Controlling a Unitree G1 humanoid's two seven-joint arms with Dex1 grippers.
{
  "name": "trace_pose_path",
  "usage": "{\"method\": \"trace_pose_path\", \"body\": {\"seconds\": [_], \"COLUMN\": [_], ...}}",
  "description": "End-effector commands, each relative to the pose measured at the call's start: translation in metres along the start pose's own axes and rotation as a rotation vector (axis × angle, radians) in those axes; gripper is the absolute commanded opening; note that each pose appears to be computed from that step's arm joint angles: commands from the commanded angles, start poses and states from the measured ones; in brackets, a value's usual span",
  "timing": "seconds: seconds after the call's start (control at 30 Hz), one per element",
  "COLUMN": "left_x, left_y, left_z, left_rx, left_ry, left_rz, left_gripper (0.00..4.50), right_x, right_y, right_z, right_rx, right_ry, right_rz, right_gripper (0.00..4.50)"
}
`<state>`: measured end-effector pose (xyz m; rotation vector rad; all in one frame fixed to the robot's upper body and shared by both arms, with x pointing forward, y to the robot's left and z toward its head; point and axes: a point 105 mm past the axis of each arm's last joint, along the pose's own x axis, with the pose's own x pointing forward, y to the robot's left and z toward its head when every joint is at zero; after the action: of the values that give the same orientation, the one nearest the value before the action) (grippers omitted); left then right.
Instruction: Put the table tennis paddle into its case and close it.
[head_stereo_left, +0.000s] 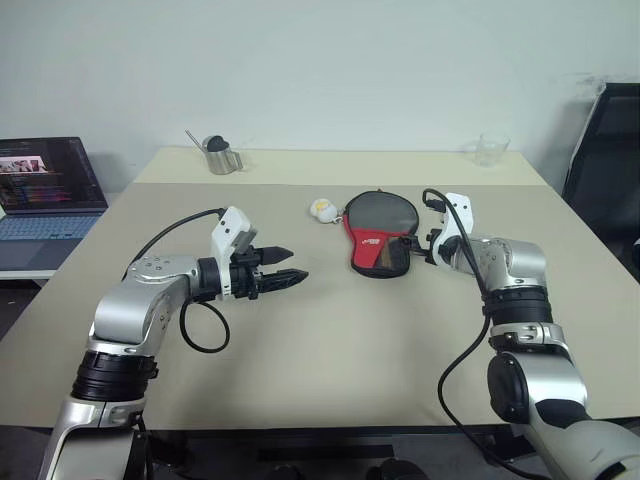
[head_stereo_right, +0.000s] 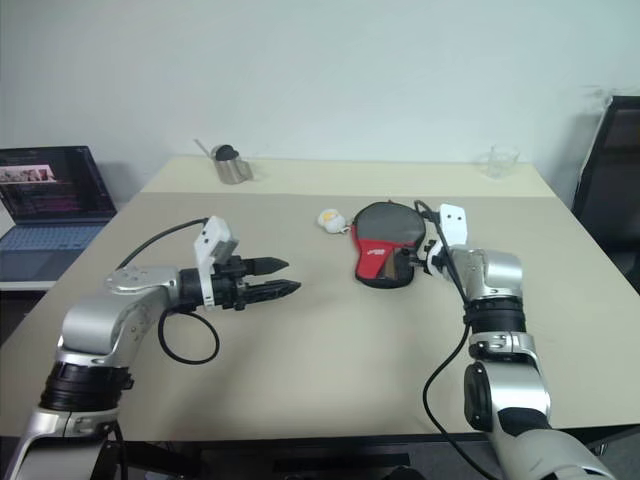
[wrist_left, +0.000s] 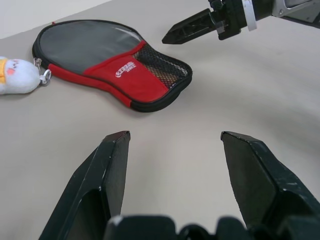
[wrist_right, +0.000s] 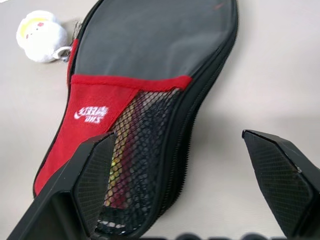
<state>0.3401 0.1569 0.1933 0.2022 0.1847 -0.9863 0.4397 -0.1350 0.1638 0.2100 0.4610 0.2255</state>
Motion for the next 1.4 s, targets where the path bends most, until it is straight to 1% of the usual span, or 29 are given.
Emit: {"method": "trace_pose_path", "body": {"seconds": [0.03,0.2,0.33,0.57,0.67,0.7,1.03,1.07,1.4], "left_x": [-0.004,-0.007,-0.011,-0.014,-0.016,-0.018,-0.021,-0.021,-0.021], "left_y": [-0.004,-0.009,-0.011,-0.014,-0.014,-0.014,-0.011,-0.011,-0.009], "left_z": [0.011,0.008,0.004,0.004,0.004,0.003,0.001,0.001,0.002], "left_rx": [0.051,0.043,0.043,0.038,0.039,0.038,0.037,0.037,0.044], "left_ry": [-0.021,-0.015,0.004,0.002,0.003,0.003,0.006,0.005,0.01], "left_rz": [0.004,0.009,0.025,0.044,0.056,0.063,0.088,0.089,0.089], "left_gripper": [3.18,3.18,3.18,3.18,3.18,3.18,3.18,3.18,3.18], "right_x": [0.0,0.007,0.012,0.017,0.018,0.019,0.021,0.021,0.019], "right_y": [0.006,0.007,0.008,0.013,0.015,0.016,0.019,0.018,0.017], "right_z": [0.003,-0.014,-0.017,-0.021,-0.018,-0.017,-0.018,-0.018,-0.019], "right_rx": [0.001,0.028,0.042,0.056,0.064,0.062,0.05,0.049,0.015], "right_ry": [-0.013,0.032,0.044,0.056,0.05,0.049,0.053,0.053,0.059], "right_rz": [0.009,0.022,0.015,0.023,0.024,0.025,0.028,0.026,0.033], "right_gripper": [4.45,4.45,4.45,4.45,3.88,3.62,0.13,0.01,0.01]}}
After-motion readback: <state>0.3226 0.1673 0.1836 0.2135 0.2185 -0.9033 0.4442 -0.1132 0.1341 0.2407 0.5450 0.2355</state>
